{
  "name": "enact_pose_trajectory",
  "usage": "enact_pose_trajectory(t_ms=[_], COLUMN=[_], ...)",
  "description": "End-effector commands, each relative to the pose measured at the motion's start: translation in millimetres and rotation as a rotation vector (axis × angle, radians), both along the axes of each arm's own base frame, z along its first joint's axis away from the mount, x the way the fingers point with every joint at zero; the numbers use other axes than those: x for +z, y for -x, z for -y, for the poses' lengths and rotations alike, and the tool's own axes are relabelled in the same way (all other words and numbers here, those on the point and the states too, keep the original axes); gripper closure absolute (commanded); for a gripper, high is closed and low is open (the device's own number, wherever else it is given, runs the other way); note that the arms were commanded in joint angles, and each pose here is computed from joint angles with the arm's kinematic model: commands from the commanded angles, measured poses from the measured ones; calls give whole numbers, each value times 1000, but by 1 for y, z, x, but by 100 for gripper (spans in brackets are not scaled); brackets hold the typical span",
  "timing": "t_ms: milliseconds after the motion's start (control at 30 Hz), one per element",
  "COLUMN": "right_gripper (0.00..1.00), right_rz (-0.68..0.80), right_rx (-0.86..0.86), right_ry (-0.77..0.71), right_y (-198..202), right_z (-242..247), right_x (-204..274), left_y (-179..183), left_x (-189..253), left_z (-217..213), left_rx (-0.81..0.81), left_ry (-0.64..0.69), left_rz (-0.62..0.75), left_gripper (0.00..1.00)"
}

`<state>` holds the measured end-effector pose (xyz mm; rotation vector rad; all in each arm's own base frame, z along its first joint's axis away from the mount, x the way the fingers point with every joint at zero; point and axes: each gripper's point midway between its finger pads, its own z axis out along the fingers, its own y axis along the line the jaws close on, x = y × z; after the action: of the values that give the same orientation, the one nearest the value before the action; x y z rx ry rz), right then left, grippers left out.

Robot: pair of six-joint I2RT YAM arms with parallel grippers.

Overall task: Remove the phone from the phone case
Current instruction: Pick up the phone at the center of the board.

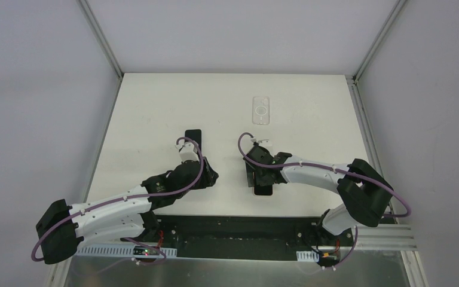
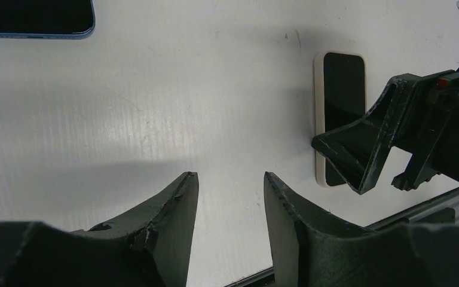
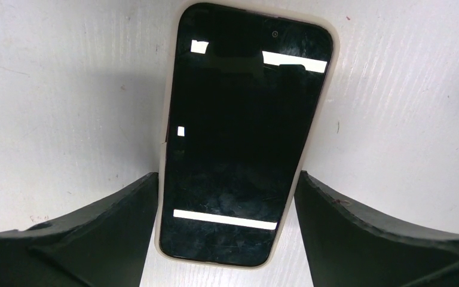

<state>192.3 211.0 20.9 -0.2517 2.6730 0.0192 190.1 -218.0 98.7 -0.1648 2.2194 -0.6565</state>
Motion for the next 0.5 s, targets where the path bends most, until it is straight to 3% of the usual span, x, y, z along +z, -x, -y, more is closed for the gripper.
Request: enact_pose_trajectory(t_ms=[0,133,467], right_gripper=[22,34,79], right_rz=[-33,-23,14], right_rx=[-4,-6,-11], right_ry=[68,58,25], right_y=[8,7,5], right_z=[13,13,13], right_x=[-7,-5,10], left_y=[1,0,-3], left_x=[4,4,6], left_z=[1,1,0], left_rx=[9,11,24], left_ry=[24,22,20], left_rz=[11,9,21], left_gripper=[55,55,55])
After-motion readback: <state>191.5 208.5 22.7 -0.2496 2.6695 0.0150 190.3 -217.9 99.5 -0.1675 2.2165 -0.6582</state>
